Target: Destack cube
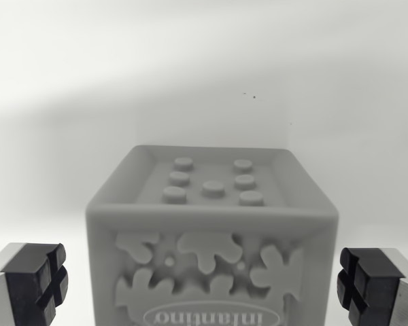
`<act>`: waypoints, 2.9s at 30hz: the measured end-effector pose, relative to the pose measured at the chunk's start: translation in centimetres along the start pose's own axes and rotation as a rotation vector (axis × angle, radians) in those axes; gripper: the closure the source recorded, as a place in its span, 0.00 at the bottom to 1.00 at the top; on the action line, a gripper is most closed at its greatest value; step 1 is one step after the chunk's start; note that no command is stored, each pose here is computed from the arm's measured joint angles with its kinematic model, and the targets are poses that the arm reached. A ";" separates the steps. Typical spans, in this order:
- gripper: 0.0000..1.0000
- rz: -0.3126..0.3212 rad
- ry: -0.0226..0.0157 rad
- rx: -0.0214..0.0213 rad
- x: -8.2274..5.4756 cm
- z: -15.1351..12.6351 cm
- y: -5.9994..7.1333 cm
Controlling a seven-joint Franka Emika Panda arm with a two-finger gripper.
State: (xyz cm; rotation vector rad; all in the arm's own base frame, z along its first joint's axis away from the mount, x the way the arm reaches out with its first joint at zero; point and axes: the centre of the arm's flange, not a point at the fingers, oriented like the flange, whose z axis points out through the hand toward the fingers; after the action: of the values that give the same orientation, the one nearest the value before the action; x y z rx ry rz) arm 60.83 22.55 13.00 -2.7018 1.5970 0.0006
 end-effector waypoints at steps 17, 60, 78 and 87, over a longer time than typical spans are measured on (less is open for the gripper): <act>0.00 0.000 -0.0002 0.0014 0.0 -5.1 0.0; 0.00 -0.001 -0.0014 0.0024 -0.1 -22.3 0.0; 0.00 -0.002 -0.0017 0.0024 -0.1 -27.2 -0.1; 0.00 -0.002 -0.0019 0.0018 -0.1 -28.3 -0.1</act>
State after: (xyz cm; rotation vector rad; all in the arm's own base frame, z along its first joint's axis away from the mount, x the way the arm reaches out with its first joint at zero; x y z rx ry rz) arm 60.83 22.58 41.25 -2.7009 1.5935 0.0017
